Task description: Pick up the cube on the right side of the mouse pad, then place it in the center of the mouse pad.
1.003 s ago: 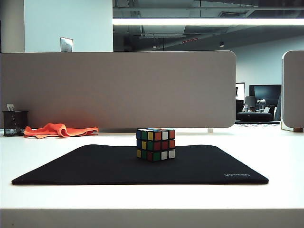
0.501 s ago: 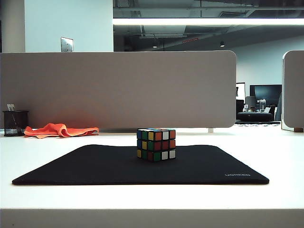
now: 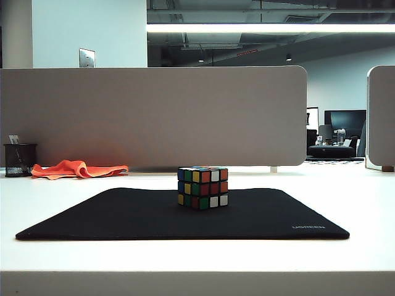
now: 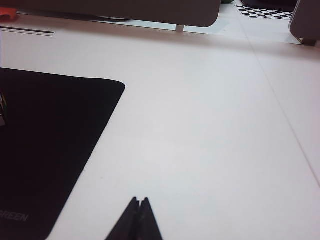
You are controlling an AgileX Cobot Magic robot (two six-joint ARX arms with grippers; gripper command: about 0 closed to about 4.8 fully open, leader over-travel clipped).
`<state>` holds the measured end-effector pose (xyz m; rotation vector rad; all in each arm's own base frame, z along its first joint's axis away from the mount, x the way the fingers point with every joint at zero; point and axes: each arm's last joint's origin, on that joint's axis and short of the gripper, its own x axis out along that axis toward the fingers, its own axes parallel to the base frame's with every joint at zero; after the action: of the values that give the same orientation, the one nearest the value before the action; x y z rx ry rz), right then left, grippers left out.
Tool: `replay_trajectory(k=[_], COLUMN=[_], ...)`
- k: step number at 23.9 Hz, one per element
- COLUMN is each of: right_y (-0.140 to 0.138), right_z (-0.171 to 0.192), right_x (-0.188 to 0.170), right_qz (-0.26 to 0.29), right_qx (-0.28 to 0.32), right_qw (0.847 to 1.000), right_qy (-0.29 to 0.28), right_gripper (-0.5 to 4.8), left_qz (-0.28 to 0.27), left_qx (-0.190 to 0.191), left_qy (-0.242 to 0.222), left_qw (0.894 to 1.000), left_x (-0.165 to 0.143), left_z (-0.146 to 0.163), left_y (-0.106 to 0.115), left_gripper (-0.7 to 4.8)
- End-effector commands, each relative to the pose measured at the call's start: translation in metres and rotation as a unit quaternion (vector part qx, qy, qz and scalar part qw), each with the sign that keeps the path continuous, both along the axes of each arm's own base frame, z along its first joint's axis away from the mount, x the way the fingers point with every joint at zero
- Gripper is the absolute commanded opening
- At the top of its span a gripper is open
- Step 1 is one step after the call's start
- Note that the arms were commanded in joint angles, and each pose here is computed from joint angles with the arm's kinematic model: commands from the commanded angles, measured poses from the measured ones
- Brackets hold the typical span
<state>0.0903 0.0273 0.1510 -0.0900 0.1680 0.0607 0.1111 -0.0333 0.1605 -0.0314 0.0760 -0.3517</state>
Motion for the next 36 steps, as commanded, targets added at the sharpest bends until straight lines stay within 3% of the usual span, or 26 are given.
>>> replay_trajectory(k=[1, 5, 32, 36], right_y=[0.0002, 0.0002, 0.0001, -0.0003], right_z=[0.0009, 0.0016, -0.0013, -0.0002], right_x=[0.0004, 0.0019, 0.0016, 0.0013], right_qz=[0.000, -0.002, -0.001, -0.002], right_qx=[0.000, 0.000, -0.010, -0.007], right_qw=[1.000, 1.000, 1.000, 1.000], right_qy=[-0.007, -0.028, -0.015, -0.021], right_gripper=[-0.01, 0.00, 0.00, 0.00], left_qz=[0.001, 0.001, 0.001, 0.001], left_qx=[0.000, -0.002, 0.006, 0.000], left_qy=[-0.009, -0.017, 0.013, -0.008], left_qw=[1.000, 1.000, 1.000, 1.000], left_x=[0.0002, 0.0002, -0.0002, -0.0032], left_z=[0.0026, 0.0041, -0.0019, 0.0023], left_y=[0.0002, 0.0003, 0.0003, 0.0012], left_gripper=[-0.06, -0.06, -0.06, -0.06])
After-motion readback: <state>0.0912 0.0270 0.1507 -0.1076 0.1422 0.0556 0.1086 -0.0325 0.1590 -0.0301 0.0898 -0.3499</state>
